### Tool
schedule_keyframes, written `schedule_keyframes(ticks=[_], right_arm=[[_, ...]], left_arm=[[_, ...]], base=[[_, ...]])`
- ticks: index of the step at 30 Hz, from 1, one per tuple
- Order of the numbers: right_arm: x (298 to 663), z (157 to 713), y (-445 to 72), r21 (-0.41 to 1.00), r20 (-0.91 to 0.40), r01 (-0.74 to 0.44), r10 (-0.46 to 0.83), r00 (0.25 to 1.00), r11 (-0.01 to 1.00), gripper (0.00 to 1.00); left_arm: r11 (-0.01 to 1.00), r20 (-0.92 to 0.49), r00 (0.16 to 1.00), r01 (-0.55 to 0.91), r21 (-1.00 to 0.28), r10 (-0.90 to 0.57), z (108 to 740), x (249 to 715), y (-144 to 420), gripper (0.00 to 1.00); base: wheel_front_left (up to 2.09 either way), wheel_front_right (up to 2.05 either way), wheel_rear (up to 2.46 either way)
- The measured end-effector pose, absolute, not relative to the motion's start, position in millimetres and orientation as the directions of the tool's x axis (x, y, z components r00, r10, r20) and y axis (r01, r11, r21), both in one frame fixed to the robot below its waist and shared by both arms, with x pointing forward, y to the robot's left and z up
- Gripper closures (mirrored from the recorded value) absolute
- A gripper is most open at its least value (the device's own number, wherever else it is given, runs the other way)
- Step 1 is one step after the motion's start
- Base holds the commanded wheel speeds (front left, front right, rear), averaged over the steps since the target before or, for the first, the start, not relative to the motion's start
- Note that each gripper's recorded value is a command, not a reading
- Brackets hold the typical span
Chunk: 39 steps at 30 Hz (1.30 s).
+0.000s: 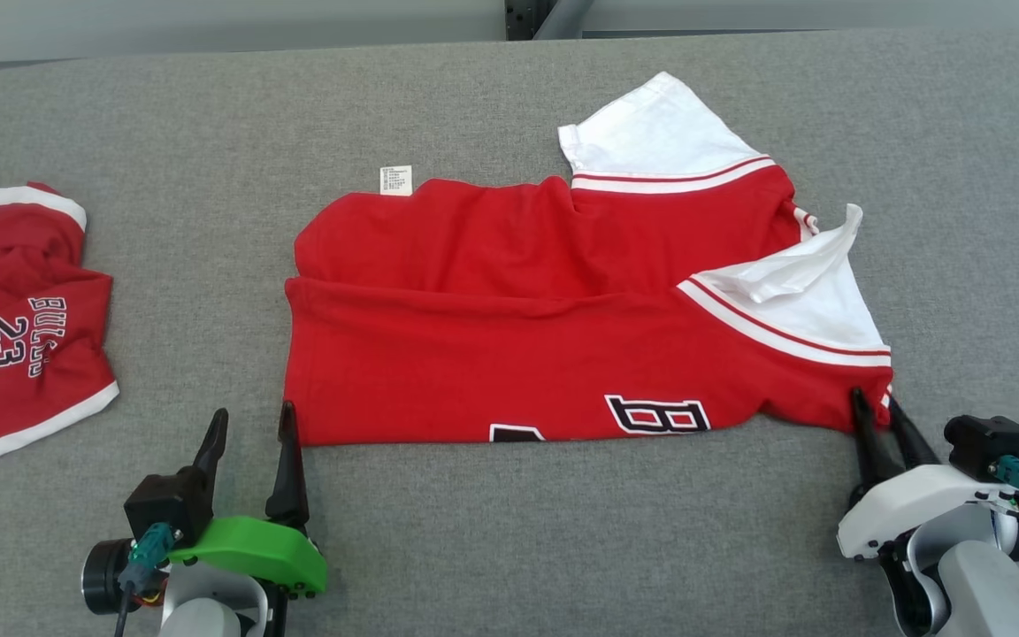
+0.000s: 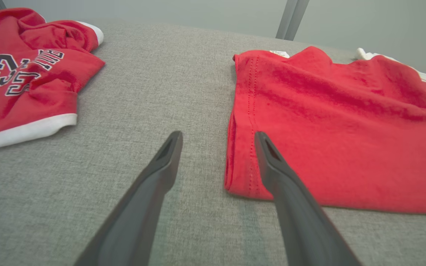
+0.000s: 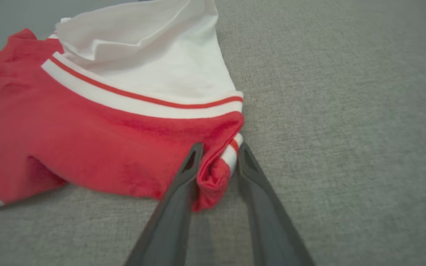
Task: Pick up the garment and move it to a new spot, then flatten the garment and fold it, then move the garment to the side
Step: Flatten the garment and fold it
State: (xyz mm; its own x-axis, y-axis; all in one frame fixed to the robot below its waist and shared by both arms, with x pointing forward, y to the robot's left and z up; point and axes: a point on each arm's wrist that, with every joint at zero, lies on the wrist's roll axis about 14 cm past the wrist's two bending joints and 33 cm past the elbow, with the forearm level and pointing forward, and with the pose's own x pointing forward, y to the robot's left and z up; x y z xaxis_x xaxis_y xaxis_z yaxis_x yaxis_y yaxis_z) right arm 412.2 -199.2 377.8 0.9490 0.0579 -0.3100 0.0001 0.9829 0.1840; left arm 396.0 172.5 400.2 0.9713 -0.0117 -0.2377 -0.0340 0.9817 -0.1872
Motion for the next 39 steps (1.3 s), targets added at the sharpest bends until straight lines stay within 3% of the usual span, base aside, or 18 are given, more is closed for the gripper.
schedule_keyframes(ticks=[24,25,26,27,39], right_arm=[[426.6,392.5,-201.3,0.178,-0.255,-0.044,0.089,0.963,0.983,1.00],[426.5,392.9,-202.0,0.177,-0.255,-0.042,0.088,0.963,0.983,1.00],[426.4,393.3,-202.6,0.176,-0.254,-0.042,0.087,0.963,0.983,1.00],[426.5,393.9,-203.3,0.175,-0.252,-0.041,0.085,0.964,0.984,1.00],[398.9,398.2,-201.4,0.195,-0.262,-0.019,0.071,0.963,0.981,1.00]], left_arm=[[0.958,-0.341,0.936,-0.012,-0.286,-0.090,363.5,402.2,152.1,0.00],[0.956,-0.344,0.934,-0.005,-0.293,-0.101,362.2,401.2,149.5,0.35],[0.954,-0.346,0.932,0.001,-0.299,-0.109,361.4,400.3,147.0,0.80],[0.953,-0.347,0.930,0.009,-0.302,-0.119,361.0,399.5,145.1,1.00],[0.946,-0.339,0.935,-0.012,-0.324,-0.105,369.8,366.2,150.4,1.00]], base=[[0.00,0.00,0.00],[0.00,0.00,0.00],[0.00,0.00,0.00],[0.00,0.00,0.00],[0.00,0.00,0.00]])
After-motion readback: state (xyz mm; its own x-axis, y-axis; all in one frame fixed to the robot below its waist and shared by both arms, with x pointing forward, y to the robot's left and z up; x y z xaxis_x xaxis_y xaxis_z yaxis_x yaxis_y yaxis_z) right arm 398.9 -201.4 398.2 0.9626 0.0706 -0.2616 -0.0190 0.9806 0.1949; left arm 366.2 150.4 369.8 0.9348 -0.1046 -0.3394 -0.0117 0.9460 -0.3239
